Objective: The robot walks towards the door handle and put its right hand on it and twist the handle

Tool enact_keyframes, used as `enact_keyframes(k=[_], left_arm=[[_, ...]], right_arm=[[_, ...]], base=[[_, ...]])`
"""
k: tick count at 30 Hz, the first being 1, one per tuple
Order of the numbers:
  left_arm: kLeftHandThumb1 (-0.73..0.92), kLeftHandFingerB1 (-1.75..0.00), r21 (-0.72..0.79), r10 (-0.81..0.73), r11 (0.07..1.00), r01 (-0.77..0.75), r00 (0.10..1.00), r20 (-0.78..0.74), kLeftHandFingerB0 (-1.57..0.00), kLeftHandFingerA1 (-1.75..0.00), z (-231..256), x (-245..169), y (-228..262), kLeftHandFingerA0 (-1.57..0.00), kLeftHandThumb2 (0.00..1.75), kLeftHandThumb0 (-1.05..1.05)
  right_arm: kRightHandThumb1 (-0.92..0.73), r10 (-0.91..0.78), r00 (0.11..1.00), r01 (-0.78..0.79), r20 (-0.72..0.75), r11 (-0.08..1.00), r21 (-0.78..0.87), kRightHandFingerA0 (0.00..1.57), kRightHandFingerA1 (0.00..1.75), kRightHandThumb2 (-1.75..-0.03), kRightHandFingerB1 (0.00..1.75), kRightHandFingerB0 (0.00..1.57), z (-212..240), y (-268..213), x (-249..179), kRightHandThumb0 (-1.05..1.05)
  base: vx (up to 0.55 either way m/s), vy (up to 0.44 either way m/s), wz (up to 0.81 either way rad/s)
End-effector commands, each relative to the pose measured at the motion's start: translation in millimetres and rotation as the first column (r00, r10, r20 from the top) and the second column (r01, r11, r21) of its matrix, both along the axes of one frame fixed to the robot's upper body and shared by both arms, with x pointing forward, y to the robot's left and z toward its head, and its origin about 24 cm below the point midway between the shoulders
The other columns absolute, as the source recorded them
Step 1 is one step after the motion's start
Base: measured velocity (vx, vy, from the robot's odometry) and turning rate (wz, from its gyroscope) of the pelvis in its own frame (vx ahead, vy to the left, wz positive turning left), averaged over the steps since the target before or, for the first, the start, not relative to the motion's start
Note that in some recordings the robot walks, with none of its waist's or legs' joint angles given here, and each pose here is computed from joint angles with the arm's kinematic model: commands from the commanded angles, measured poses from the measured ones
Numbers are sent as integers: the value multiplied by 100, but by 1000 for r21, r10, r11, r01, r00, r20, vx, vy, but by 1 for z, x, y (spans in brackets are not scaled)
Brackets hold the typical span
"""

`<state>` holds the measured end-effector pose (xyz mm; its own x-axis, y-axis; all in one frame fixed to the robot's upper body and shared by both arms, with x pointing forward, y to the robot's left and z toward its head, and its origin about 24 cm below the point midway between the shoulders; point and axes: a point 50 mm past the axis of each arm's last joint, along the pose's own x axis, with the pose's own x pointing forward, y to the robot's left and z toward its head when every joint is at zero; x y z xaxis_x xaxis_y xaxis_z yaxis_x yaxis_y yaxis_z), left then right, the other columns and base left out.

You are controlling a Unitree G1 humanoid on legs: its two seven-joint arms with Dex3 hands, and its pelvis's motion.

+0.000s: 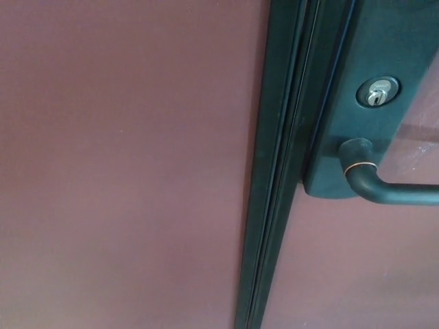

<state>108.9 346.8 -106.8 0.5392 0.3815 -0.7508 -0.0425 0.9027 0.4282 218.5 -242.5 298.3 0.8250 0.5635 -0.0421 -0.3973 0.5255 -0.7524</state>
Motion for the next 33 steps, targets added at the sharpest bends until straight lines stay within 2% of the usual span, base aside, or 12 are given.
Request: enact_keyframes(k=[1, 5, 15, 17, 31, 32, 33], left_arm=[[41, -46, -9, 24, 1000, -24, 1000, -12, -43, -52, 0, -11, 6, -59, 66, -33], [41, -46, 0, 23, 1000, -23, 1000, -15, -44, -53, 2, -13, 9, -60, 66, -33], [41, -46, -10, 35, 999, -35, 999, -1, -44, -53, 3, -6, 9, -60, 66, -33], [41, -46, -9, 34, 999, -34, 999, -14, -44, -53, 2, -14, 9, -60, 66, -33], [41, -46, -5, 39, 999, -39, 999, -11, -45, -53, 3, -18, 11, -62, 66, -33], [41, -46, -5, 36, 999, -36, 999, -10, -45, -53, 3, -18, 11, -63, 66, -33], [41, -46, -5, 35, 999, -35, 999, -9, -45, -53, 3, -18, 11, -63, 66, -33]], right_arm=[[-53, 19, 985, -43, -174, 990, -134, 60, 46, -56, 38, 48, -15, 4, 4, -45], [-53, 5, 975, -41, -221, 986, -160, 59, 46, -56, 38, 47, -23, 4, 7, -45], [-52, 2, 972, -47, -235, 981, -188, 58, 45, -56, 37, 47, -29, 7, 17, -46], [-52, 22, 961, -79, -275, 978, -195, 57, 45, -56, 37, 48, -46, 14, 25, -47], [-53, 10, 964, -74, -267, 969, -234, 53, 43, -56, 37, 49, -50, 28, 41, -49], [-43, 6, 964, -70, -266, 970, -233, 49, 55, -79, 48, 39, -50, 28, 42, -51], [-43, 5, 964, -70, -266, 970, -233, 49, 55, -79, 48, 39, -50, 28, 42, -51]], base=[[0, 0, 0], [0, 0, 0], [0, 0, 0], [0, 0, 0], [0, 0, 0], [0, 0, 0], [0, 0, 0]])
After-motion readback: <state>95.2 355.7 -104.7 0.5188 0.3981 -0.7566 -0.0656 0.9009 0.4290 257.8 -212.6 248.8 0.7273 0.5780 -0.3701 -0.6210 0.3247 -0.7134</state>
